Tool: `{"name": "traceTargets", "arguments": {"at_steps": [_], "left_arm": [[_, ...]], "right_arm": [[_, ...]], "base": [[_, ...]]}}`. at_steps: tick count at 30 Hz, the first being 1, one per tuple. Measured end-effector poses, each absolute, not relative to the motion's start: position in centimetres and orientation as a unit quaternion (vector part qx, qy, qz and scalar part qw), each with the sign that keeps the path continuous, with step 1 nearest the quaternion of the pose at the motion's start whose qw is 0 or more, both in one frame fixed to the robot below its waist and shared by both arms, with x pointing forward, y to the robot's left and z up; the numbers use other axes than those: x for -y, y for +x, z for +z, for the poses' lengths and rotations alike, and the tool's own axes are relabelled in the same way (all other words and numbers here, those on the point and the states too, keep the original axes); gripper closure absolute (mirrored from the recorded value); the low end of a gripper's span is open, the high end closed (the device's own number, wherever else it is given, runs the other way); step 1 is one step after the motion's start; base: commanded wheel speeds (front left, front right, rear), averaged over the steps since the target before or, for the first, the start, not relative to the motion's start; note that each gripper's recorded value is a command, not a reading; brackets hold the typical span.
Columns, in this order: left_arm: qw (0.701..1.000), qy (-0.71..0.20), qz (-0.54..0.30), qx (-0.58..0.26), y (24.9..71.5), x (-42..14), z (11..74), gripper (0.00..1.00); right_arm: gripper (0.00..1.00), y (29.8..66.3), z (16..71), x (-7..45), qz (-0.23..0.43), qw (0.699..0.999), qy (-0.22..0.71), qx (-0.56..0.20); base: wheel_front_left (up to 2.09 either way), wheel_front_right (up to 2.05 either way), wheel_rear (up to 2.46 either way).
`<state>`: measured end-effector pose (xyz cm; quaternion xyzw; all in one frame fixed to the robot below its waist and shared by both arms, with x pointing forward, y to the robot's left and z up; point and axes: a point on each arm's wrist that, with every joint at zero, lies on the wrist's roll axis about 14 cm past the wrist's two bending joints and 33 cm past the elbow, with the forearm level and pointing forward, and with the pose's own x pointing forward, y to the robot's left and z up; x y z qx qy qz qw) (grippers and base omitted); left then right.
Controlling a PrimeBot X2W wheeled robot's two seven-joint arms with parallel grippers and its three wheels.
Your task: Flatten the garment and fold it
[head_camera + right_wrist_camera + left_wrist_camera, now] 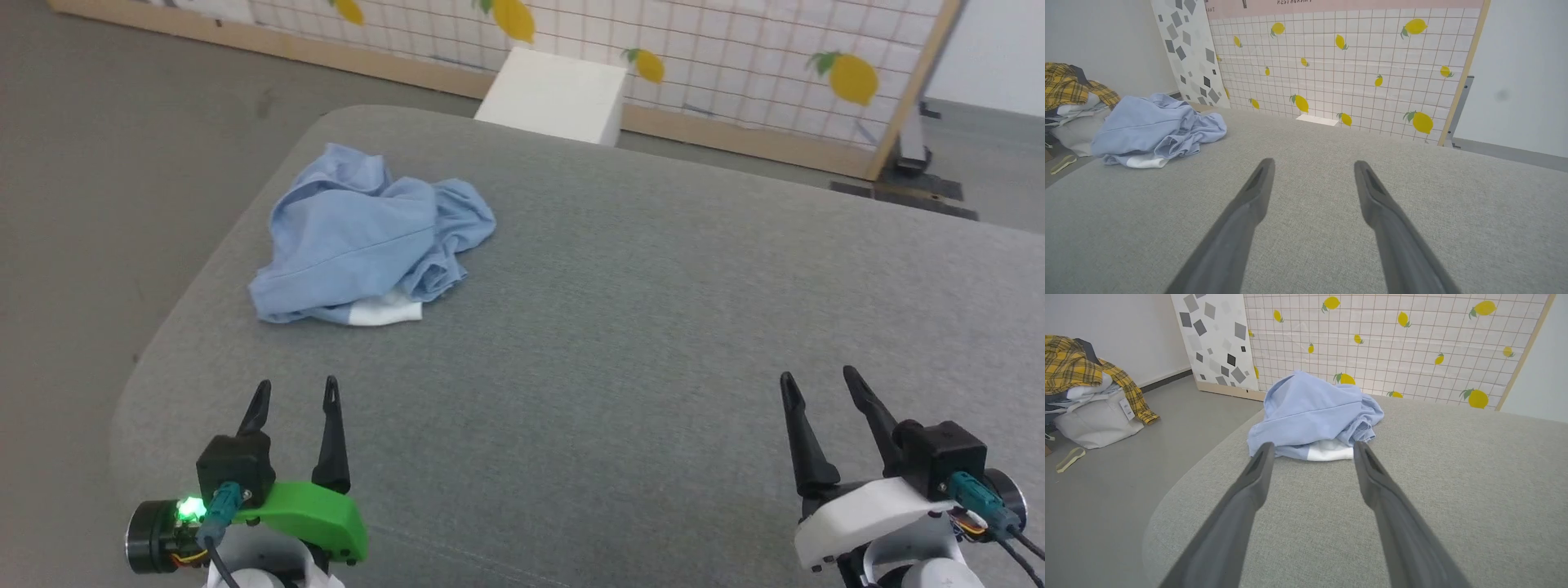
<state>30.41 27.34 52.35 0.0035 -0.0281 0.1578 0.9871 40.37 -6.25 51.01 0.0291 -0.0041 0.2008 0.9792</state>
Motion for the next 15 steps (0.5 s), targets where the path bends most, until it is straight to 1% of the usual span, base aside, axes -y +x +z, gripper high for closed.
{"name": "traceTargets", "arguments": {"at_steps": [8, 15], "left_arm": [[0.978, -0.001, 0.208, 0.035, 27.7, -29.8, 52.4, 0.0], [0.972, -0.001, 0.233, 0.037, 26.2, -30.8, 52.3, 0.0]], "right_arm": [[0.0, 40.7, 50.7, 2.9, 0.244, 0.969, 0.036, 0.001], [0.0, 40.7, 50.2, 1.2, 0.266, 0.963, 0.043, -0.004]], "base": [[-0.15, -0.15, -0.15], [-0.08, -0.08, -0.08]]}}
